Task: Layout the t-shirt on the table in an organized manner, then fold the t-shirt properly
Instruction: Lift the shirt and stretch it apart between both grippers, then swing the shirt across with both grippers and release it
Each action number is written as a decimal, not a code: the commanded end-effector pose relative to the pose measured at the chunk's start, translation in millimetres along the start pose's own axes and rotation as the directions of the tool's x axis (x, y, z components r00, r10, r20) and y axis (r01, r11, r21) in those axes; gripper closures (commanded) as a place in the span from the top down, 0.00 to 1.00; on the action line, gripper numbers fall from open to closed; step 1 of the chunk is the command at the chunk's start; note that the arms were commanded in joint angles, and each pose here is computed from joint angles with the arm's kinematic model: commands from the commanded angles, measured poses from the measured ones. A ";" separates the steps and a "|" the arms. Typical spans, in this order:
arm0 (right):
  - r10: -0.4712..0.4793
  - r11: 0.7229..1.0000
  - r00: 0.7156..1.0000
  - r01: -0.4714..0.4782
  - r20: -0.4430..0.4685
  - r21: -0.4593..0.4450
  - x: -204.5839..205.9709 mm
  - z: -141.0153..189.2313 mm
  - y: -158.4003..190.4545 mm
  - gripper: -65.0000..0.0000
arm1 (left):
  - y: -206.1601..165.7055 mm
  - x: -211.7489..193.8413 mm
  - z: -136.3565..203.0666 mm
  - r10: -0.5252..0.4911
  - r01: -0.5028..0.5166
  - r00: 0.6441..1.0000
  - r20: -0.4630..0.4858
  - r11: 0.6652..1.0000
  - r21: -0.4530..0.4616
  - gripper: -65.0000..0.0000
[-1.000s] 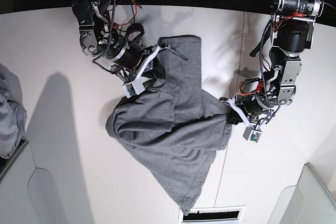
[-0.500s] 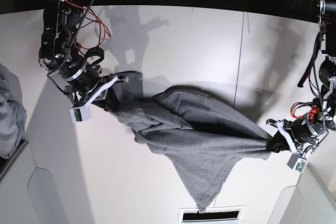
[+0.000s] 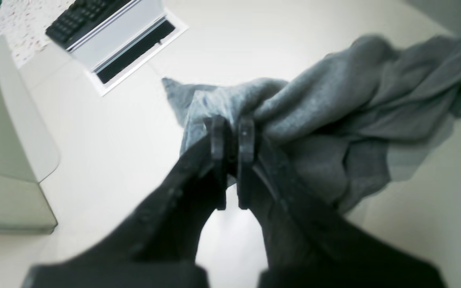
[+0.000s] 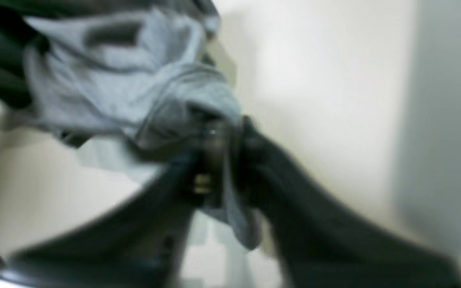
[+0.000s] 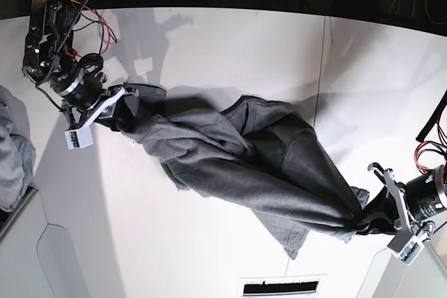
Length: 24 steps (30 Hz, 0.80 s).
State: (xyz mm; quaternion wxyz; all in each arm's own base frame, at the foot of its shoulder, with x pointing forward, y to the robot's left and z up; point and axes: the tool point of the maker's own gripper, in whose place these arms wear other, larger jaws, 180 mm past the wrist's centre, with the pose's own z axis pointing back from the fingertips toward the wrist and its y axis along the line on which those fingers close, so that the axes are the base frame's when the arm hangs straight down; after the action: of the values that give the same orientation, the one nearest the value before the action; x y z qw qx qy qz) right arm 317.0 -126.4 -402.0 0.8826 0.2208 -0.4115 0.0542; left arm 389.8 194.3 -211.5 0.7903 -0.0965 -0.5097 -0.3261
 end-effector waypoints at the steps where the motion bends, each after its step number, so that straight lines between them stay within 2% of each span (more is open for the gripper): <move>1: 0.005 1.000 0.995 -0.008 0.102 0.028 32.6 1.7 4.7 0.43 | 5.3 14.5 5.3 -0.016 0.015 0.999 0.042 1.000 0.011 0.00; 2: -0.001 0.999 0.990 -0.006 0.138 0.050 42.4 2.4 8.9 0.55 | 2.1 11.6 3.7 -0.007 0.007 0.999 0.040 1.000 0.004 0.00; 3: -0.006 0.997 0.985 -0.007 0.171 0.076 52.1 3.2 14.6 0.62 | -1.7 6.6 2.2 0.002 -0.002 0.999 0.033 1.000 -0.004 0.00; 4: -0.010 0.995 0.980 -0.010 0.201 0.101 62.6 3.7 20.8 0.65 | -5.9 0.1 1.2 0.013 -0.012 1.000 0.021 1.000 -0.013 0.00; 7: 0.011 0.987 0.972 -0.048 0.234 0.154 84.9 -5.9 43.6 0.65 | -23.9 -19.8 -0.8 0.032 -0.032 0.999 -0.010 0.997 -0.064 0.00; 10: 0.101 0.965 0.969 -0.151 0.226 0.216 96.7 -27.6 87.8 0.65 | -44.4 -32.4 -4.3 0.073 -0.075 0.997 -0.017 0.990 -0.120 0.00; 12: 0.184 0.933 0.959 -0.239 0.216 0.268 99.2 -44.6 127.2 0.65 | -55.6 -34.6 -9.0 0.108 -0.107 0.994 -0.006 0.984 -0.143 0.00; 14: 0.269 0.889 0.939 -0.327 0.214 0.320 97.3 -60.9 167.1 0.65 | -64.5 -31.2 -15.1 0.133 -0.129 0.991 0.015 0.979 -0.160 0.00; 18: 0.395 0.812 0.898 -0.440 0.195 0.384 81.7 -90.2 222.2 0.65 | -80.7 -25.8 -24.4 0.165 -0.154 0.985 0.043 0.968 -0.196 0.00; 21: 0.428 0.782 0.881 -0.473 0.202 0.406 75.5 -101.7 238.6 0.65 | -95.9 -26.3 -30.9 0.173 -0.159 0.984 0.038 0.959 -0.233 0.00; 23: 0.436 0.773 0.876 -0.483 0.207 0.412 73.5 -106.2 243.0 0.64 | -107.6 -28.3 -34.8 0.169 -0.156 0.985 0.026 0.952 -0.263 0.00; 24: 0.432 0.772 0.877 -0.480 0.210 0.418 72.4 -107.6 245.8 0.61 | -112.5 -28.9 -36.2 0.167 -0.154 0.986 0.023 0.949 -0.275 0.00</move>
State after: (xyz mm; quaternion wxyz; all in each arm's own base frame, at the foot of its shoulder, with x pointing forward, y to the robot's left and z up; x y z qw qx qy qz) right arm 361.4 125.0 -348.9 0.7645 0.3049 -0.4415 0.3572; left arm 332.6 102.5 -292.3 0.7985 -0.2481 -0.4425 -0.3241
